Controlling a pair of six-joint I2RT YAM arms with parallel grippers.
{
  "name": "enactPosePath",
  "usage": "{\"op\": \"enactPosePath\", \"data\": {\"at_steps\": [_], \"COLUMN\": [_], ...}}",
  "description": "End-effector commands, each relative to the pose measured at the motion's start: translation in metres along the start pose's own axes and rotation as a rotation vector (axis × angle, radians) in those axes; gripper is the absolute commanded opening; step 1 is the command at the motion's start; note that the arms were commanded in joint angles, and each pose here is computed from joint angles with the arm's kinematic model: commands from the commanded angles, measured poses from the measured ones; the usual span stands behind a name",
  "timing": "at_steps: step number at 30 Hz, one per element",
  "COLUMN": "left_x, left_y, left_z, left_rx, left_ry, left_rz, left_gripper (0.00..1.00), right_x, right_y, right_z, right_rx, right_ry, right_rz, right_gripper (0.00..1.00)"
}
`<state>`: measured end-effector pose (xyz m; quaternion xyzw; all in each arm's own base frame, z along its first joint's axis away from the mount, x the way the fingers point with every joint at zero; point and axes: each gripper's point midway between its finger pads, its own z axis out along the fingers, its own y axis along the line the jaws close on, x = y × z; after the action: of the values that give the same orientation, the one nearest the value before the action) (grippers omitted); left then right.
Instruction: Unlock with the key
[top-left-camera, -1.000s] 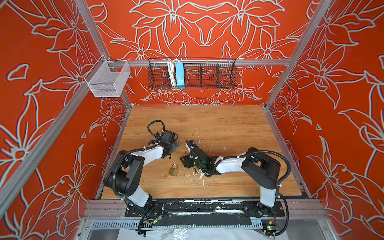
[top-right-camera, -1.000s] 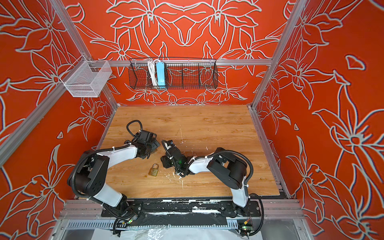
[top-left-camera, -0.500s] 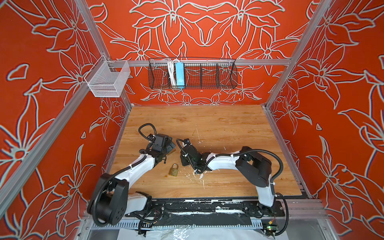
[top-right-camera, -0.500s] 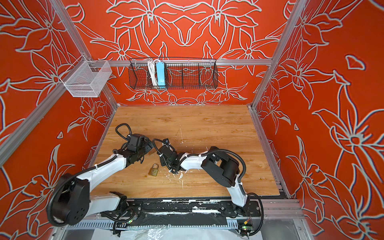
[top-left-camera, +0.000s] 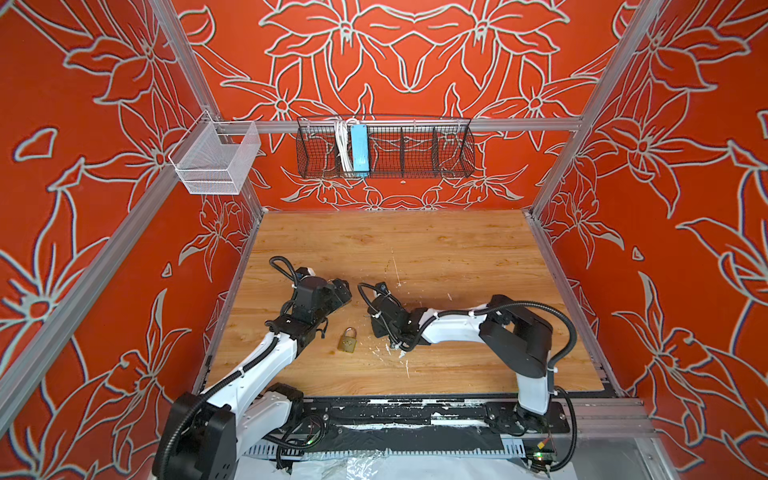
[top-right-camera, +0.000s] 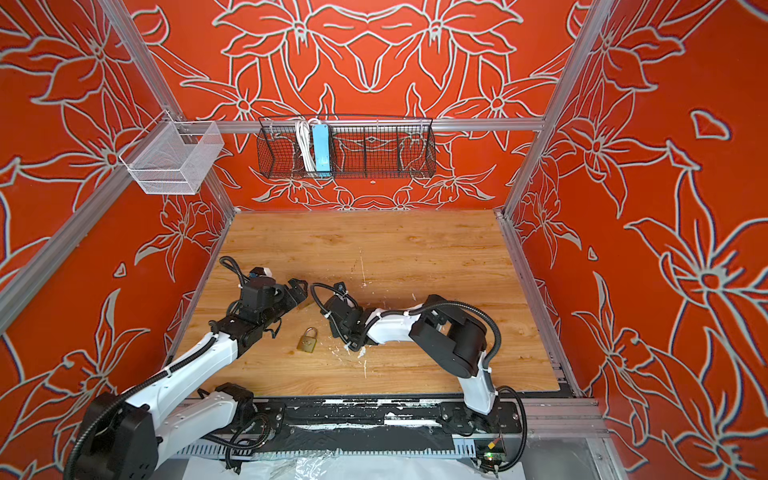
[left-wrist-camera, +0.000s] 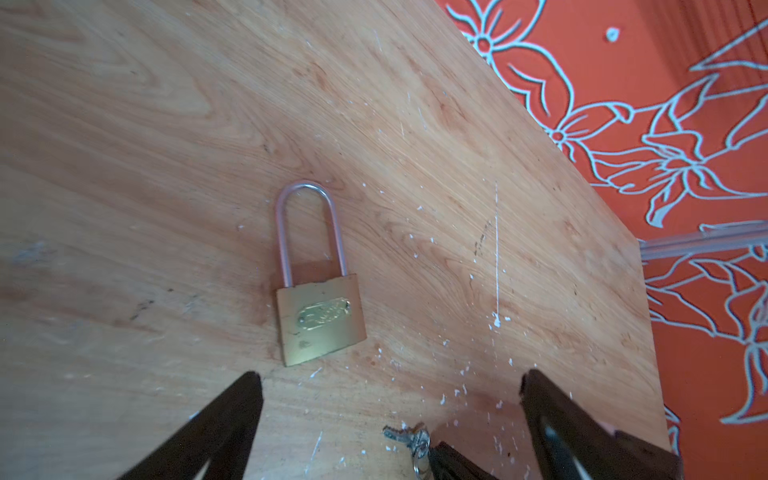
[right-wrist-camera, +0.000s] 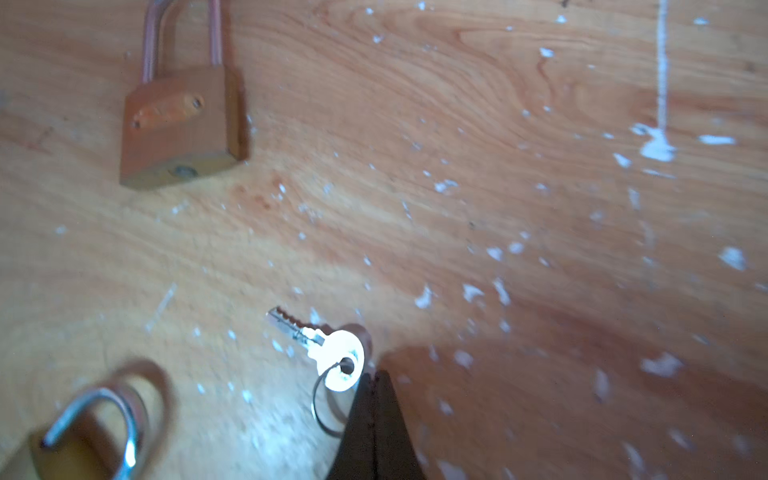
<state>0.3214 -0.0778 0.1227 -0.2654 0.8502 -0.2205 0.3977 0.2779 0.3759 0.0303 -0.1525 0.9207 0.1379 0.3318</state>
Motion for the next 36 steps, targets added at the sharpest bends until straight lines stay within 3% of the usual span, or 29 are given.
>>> {"op": "enactPosePath", "data": {"at_steps": [1, 7, 12, 13, 15, 16, 19, 23, 32, 36], "left_x": [0.005, 0.028, 0.034, 0.033, 0.03, 0.027, 0.02, 0.016, 0.017, 0.013], "left_y": [-0.026, -0.041, -0.036, -0.034, -0.026, -0.021, -0.018, -0.019, -0.012, -0.006], "left_z": [0.01, 0.032, 0.042, 0.042, 0.039, 0.037, 0.029, 0.021, 0.024, 0.019], "left_rx": [0.108, 0.151, 0.096, 0.082, 0.033, 0.005, -0.031, -0.066, -0.093, -0.105], "left_ry": [0.067, 0.199, 0.233, 0.23, 0.214, 0.199, 0.188, 0.211, 0.228, 0.198], "left_rz": [0.022, 0.028, 0.044, 0.044, 0.04, 0.041, 0.079, 0.117, 0.089, 0.072], "left_gripper": [0.97, 0.96, 0.94, 0.95, 0.95, 0.95, 0.98, 0.98, 0.97, 0.97], "right_x": [-0.013, -0.014, -0.011, -0.011, -0.009, -0.007, -0.003, 0.004, 0.001, 0.005], "right_y": [-0.002, -0.001, -0.005, -0.002, 0.006, 0.009, 0.015, 0.018, -0.001, 0.005], "right_z": [-0.013, -0.02, -0.024, -0.026, -0.026, -0.025, -0.017, -0.01, 0.003, 0.009], "right_rx": [-0.013, -0.047, -0.058, -0.084, -0.132, -0.139, -0.127, -0.13, 0.03, 0.018], "right_ry": [-0.076, -0.1, -0.086, -0.092, -0.09, -0.077, -0.035, -0.002, 0.045, 0.078], "right_rz": [-0.012, -0.037, -0.07, -0.072, -0.076, -0.091, -0.156, -0.191, -0.268, -0.287], "right_gripper": [0.0, 0.0, 0.0, 0.05, 0.32, 0.39, 0.49, 0.5, 0.5, 0.29]}}
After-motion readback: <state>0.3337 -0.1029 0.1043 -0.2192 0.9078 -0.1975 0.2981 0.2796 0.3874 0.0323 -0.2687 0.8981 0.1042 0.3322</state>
